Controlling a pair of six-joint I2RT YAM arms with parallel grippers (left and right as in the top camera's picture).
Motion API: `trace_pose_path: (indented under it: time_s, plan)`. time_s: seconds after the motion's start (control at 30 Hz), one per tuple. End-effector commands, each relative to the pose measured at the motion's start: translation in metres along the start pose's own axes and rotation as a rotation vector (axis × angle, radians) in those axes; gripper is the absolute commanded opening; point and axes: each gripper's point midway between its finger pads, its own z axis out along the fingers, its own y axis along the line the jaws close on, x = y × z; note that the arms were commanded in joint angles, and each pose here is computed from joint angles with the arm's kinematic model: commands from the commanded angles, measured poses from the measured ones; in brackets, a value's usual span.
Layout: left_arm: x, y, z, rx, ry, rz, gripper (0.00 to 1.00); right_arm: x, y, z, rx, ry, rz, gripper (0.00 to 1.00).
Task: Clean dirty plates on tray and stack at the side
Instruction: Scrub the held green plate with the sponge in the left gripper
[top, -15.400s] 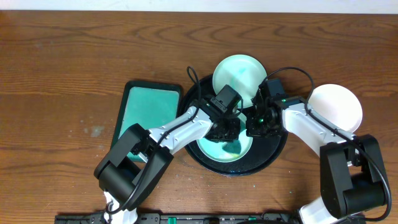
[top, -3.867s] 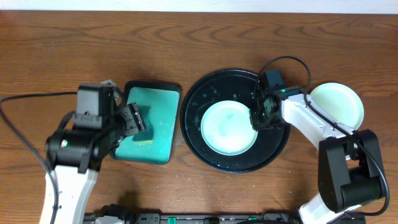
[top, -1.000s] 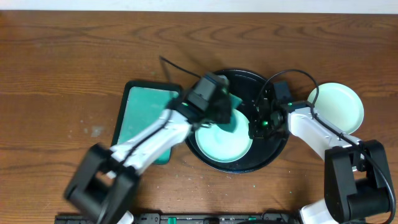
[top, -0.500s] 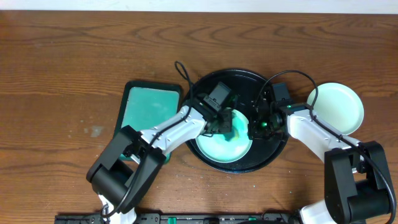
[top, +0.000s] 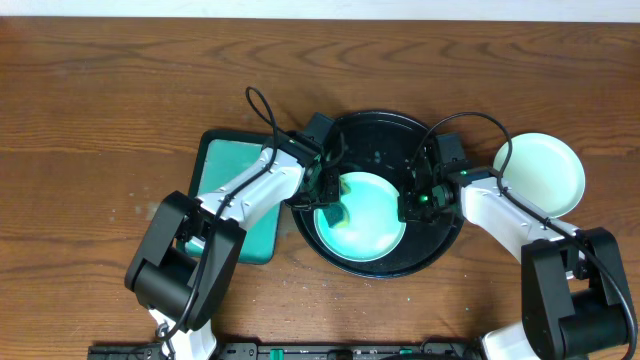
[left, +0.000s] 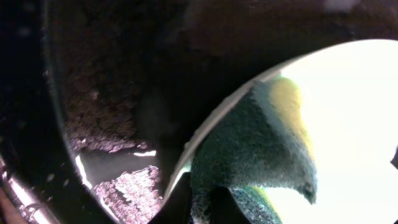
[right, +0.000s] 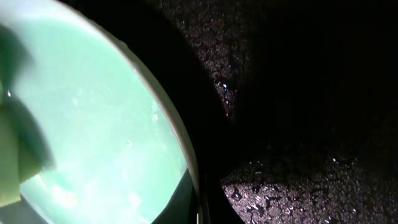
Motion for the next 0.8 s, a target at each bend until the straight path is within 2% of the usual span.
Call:
trace_pose_path:
  time_s: [0.0, 0.1, 0.23, 0.5, 0.63, 0.7, 0.77]
  plan:
    - [0.011, -0.009, 0.027, 0.013, 0.036, 0.127, 0.07, -0.006, -0.025, 0.005, 0.131, -0.045, 0.060, 0.01]
    - [0.019, -0.040, 0.042, 0.099, 0.047, 0.192, 0.07, -0.009, -0.023, 0.006, 0.118, -0.055, 0.074, 0.01]
    - [0.049, -0.077, 0.065, 0.242, 0.145, 0.258, 0.07, -0.005, -0.023, 0.006, 0.117, -0.039, 0.077, 0.01]
    - [0.062, -0.102, 0.051, 0.390, 0.227, 0.265, 0.07, -0.003, -0.024, 0.006, 0.119, -0.034, 0.079, 0.01]
    - [0.077, -0.099, 0.047, 0.398, 0.304, 0.233, 0.07, -0.003, -0.024, 0.006, 0.120, -0.032, 0.079, 0.01]
    - [0.086, -0.089, 0.047, 0.353, 0.349, 0.198, 0.07, -0.002, -0.024, 0.006, 0.121, -0.029, 0.080, 0.01]
    - [0.088, -0.059, 0.052, 0.192, 0.353, 0.137, 0.07, -0.002, -0.024, 0.006, 0.121, -0.029, 0.080, 0.01]
